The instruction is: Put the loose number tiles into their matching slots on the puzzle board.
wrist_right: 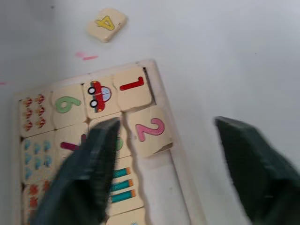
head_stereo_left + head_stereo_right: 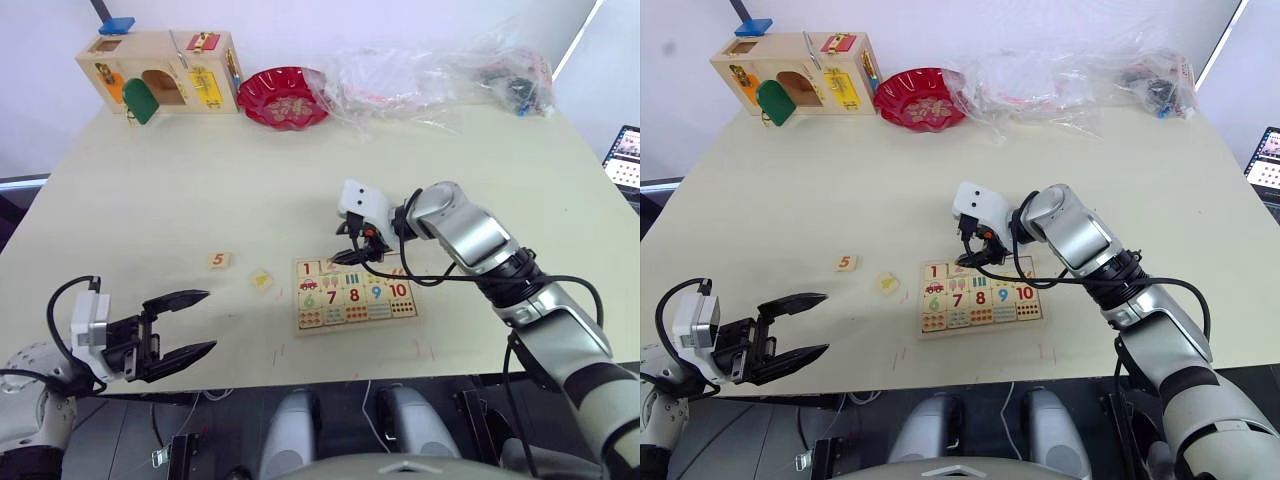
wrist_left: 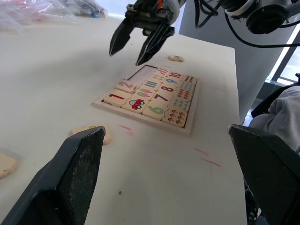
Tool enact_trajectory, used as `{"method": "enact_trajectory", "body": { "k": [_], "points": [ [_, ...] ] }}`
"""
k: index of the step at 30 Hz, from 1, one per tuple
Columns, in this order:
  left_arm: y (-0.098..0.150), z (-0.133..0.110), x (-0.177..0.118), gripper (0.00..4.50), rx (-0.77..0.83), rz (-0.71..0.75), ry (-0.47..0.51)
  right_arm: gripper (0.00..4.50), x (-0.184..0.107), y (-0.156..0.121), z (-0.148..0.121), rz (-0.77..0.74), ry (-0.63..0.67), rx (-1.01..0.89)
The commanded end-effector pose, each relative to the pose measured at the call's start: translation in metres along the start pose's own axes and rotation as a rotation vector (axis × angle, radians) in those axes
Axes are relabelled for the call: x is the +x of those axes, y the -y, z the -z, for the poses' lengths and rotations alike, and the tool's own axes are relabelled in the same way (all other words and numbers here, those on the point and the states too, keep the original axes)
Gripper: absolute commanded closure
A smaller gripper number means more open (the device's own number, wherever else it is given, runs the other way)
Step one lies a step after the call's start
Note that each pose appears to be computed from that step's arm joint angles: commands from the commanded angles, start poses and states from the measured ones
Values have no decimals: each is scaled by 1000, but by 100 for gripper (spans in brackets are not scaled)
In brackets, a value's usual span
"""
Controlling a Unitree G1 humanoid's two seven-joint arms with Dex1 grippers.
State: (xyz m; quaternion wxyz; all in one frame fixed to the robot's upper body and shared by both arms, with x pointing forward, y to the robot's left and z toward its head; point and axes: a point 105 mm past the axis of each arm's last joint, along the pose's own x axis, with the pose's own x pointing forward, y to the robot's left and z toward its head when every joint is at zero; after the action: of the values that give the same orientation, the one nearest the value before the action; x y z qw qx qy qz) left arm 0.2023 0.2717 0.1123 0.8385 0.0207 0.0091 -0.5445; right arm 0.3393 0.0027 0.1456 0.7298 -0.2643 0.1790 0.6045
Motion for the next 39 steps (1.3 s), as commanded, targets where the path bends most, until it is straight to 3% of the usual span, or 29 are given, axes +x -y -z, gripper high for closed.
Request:
{"method": "enact_trajectory", "body": {
  "k": [1, 3, 36, 39],
  "points": [
    [2, -7, -1, 0, 23, 27, 11, 329, -1, 10, -3, 39, 45, -31],
    [3, -6, 0, 0, 22, 28, 13, 435, 2, 12, 0, 40, 49, -23],
    [4, 2, -9, 0, 12, -6, 5, 435, 21, -5, 11, -26, 17, -52],
    [5, 1, -9, 0, 14, -4, 7, 435, 9, 3, 2, 28, 83, -59]
  ]
}}
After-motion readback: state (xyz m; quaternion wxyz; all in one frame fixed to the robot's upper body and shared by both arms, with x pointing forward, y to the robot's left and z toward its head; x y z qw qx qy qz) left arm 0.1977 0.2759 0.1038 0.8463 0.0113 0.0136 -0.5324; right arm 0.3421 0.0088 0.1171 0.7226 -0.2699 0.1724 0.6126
